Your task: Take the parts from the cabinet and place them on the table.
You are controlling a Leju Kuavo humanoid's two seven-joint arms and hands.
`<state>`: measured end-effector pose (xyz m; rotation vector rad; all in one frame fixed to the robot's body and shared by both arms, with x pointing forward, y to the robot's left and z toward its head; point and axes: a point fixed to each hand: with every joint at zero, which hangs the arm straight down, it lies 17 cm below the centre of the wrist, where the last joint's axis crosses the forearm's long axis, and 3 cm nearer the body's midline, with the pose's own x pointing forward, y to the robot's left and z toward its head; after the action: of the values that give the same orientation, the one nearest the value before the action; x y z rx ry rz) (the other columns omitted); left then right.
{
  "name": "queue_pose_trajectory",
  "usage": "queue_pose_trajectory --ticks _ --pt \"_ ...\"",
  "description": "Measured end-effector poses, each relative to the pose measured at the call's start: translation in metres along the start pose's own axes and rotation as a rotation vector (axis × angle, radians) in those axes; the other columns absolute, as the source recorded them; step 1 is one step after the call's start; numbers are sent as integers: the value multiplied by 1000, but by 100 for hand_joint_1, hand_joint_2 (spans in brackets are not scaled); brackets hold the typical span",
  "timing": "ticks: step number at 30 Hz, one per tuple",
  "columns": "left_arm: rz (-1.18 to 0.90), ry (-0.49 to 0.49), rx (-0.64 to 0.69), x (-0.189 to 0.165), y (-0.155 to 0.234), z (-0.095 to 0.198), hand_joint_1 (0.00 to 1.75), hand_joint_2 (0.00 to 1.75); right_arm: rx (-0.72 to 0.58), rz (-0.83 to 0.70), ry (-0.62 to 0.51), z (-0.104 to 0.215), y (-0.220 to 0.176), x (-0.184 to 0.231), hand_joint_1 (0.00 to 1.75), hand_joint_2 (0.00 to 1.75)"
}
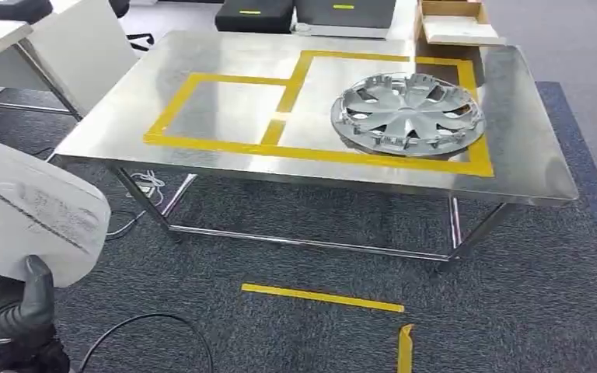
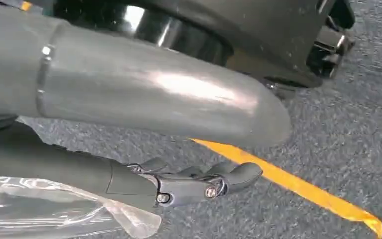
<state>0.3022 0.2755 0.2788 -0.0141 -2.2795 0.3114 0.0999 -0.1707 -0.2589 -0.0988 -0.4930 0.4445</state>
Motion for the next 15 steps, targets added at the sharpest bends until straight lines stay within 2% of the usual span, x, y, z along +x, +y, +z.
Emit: queue_pose_trajectory --ticks 15 --pt "-15 17 24 4 7 11 175 175 -29 18 -43 3 3 6 0 0"
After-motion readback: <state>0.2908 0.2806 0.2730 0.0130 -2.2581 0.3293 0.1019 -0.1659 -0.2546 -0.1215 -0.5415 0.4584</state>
